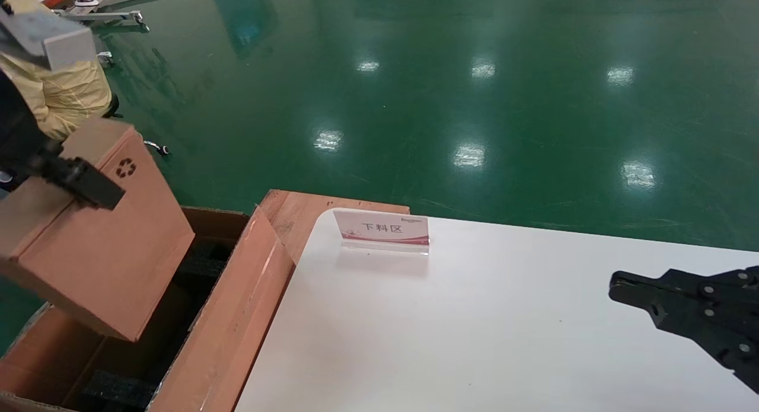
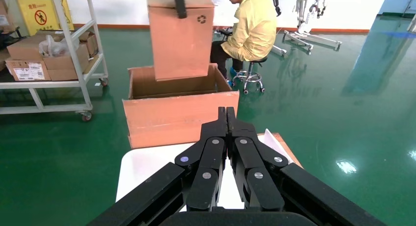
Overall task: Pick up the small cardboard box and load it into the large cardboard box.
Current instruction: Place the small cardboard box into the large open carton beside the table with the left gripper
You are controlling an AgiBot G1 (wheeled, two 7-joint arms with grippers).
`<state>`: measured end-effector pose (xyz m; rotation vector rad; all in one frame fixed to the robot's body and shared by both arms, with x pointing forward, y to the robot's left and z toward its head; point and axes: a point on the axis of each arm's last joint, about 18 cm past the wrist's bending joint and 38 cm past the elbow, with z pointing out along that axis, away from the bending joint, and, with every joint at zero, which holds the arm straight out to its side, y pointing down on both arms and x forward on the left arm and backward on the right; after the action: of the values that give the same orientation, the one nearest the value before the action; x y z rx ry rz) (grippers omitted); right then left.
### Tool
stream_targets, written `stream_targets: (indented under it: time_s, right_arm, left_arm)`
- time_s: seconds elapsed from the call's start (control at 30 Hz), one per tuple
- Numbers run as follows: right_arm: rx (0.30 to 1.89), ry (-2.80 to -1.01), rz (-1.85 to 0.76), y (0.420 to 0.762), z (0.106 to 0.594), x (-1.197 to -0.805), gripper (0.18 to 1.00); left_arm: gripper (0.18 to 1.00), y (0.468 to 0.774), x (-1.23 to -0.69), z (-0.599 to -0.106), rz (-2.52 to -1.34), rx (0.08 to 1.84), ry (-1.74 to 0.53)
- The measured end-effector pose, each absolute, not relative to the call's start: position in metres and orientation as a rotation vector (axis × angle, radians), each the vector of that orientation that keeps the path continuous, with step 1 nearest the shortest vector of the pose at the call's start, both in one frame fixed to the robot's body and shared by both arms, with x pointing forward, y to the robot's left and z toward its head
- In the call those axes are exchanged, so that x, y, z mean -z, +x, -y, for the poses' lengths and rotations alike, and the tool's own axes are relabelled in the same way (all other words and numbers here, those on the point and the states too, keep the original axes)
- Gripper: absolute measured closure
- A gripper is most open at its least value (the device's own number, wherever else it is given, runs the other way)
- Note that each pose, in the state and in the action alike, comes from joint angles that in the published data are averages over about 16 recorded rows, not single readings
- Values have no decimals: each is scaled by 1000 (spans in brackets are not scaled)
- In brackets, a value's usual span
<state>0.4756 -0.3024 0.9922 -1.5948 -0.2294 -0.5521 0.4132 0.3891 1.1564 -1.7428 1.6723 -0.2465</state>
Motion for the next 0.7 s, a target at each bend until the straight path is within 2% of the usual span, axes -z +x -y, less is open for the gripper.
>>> stream_targets:
  time_s: [0.23,0.43,0.7]
  right_arm:
    - [552,-1595,229,476,302,-992,947]
    - [552,-1595,229,476,302,-992,886]
    - [552,-1595,229,476,302,-992,747]
  left_arm:
    - [942,411,-1138,-412,-1653,241,-1815]
    - [943,410,-1122,-435,-1660,257,-1833]
    - [944,409,-1100,-465,-1690,292,-1824]
